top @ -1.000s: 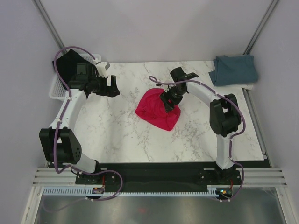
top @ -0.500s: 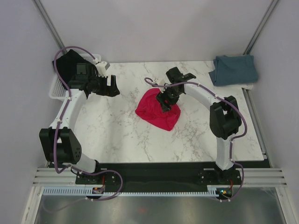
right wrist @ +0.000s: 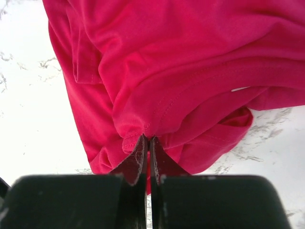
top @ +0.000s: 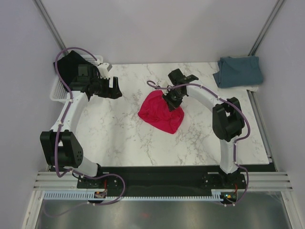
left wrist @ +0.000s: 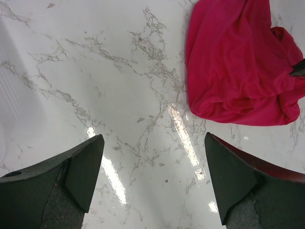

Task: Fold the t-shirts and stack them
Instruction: Flatten the tshirt out

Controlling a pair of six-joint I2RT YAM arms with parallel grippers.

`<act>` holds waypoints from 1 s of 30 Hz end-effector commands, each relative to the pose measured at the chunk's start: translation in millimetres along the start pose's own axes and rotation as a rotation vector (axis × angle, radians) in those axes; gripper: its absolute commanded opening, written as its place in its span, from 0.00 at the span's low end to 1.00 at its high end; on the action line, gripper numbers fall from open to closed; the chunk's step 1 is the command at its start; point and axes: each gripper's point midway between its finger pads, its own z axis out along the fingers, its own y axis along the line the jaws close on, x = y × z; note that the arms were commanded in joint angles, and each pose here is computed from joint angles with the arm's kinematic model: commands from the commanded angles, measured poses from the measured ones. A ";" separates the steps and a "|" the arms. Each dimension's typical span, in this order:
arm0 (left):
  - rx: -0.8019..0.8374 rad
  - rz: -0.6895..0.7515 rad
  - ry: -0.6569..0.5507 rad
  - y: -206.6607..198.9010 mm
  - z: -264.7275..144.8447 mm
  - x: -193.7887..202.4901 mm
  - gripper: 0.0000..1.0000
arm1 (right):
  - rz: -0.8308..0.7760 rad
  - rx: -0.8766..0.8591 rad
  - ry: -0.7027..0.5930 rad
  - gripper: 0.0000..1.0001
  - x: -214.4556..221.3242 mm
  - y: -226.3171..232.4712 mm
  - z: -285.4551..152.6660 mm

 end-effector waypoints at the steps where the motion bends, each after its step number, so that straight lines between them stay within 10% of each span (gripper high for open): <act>1: -0.006 0.021 -0.065 -3.3 -9.8 -17.5 0.94 | -0.080 0.072 -0.091 0.00 -38.6 -7.2 -24.6; 11: -0.013 0.011 -0.060 -0.2 -11.8 -12.0 0.94 | -0.352 0.208 -0.463 0.00 -152.3 13.4 -154.4; 16: -0.011 0.010 -0.056 -0.7 -10.9 -10.2 0.94 | 0.101 0.791 -0.914 0.00 -168.9 -134.2 -318.1; 20: -0.011 0.009 -0.054 -1.1 -11.4 -8.7 0.94 | 0.504 1.111 -0.828 0.01 -70.7 -237.1 -335.9; 22: -0.010 0.006 -0.048 -1.3 -10.7 -5.0 0.94 | 0.585 1.106 -0.713 0.73 -23.8 -259.3 -305.4; 23: -0.012 0.006 -0.049 -1.0 -11.5 -5.0 0.94 | 0.567 1.074 -0.632 0.89 -13.6 -259.5 -285.1; 30: 0.044 0.056 -0.043 -29.7 -4.8 -8.1 0.94 | 0.489 0.696 -0.459 0.97 10.4 -199.2 -193.8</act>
